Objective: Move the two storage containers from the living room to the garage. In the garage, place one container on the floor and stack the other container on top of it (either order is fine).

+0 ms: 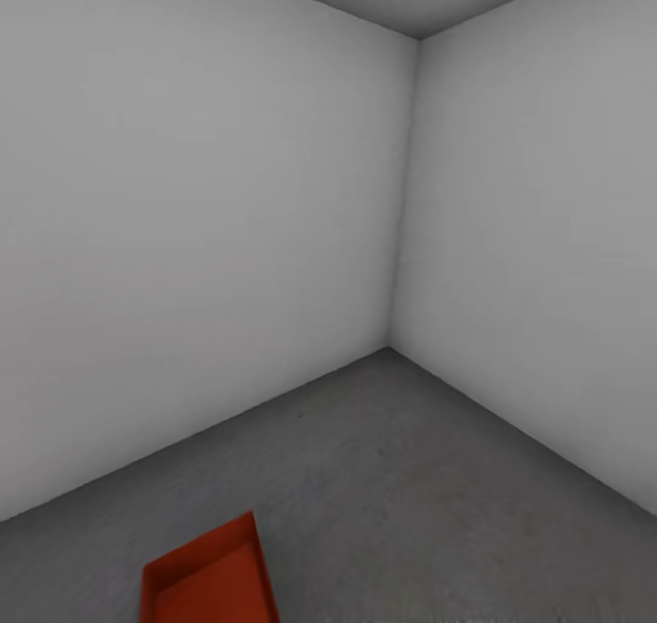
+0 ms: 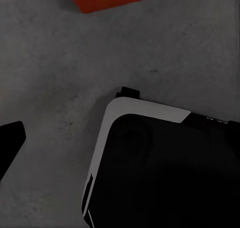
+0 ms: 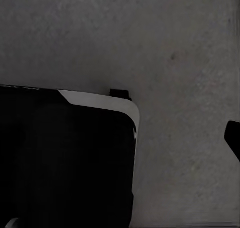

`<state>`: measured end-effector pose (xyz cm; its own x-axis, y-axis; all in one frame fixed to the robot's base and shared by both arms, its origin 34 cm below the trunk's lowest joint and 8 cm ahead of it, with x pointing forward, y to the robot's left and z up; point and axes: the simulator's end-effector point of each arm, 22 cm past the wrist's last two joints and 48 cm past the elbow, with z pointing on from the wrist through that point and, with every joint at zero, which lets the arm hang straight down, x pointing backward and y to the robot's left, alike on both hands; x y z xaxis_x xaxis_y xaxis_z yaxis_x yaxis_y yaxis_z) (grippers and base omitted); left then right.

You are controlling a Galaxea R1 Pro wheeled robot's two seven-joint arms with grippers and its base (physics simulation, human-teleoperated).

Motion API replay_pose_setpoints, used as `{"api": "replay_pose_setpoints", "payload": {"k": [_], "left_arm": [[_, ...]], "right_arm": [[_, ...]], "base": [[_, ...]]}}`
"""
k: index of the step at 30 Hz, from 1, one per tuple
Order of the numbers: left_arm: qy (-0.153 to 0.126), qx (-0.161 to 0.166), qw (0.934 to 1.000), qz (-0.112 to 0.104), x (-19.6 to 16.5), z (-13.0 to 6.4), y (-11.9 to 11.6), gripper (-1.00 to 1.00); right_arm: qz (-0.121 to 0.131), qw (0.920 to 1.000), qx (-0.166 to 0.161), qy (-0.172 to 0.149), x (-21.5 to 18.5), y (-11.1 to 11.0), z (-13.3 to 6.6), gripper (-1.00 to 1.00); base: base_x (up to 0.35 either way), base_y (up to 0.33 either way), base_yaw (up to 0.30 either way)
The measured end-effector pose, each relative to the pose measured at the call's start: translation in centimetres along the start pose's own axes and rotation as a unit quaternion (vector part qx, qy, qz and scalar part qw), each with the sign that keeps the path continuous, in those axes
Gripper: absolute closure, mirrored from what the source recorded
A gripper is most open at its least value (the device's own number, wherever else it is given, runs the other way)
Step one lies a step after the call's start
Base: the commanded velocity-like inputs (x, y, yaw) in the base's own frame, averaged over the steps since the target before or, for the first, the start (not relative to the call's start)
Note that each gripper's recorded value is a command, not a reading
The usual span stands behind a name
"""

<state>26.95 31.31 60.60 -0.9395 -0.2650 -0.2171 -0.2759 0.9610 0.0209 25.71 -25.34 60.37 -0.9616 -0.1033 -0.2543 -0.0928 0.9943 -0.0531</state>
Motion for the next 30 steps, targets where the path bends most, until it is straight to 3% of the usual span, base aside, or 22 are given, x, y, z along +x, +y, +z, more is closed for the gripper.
{"api": "replay_pose_setpoints", "payload": {"k": [30], "left_arm": [[0.0, 0.0, 1.0, 0.001, 0.0, 0.0, -0.01, -1.0]], "right_arm": [[0.0, 1.0, 0.0, -0.001, -0.09, 0.0, 0.01, -1.0]], "base": [[0.0, 0.0, -0.291]]}}
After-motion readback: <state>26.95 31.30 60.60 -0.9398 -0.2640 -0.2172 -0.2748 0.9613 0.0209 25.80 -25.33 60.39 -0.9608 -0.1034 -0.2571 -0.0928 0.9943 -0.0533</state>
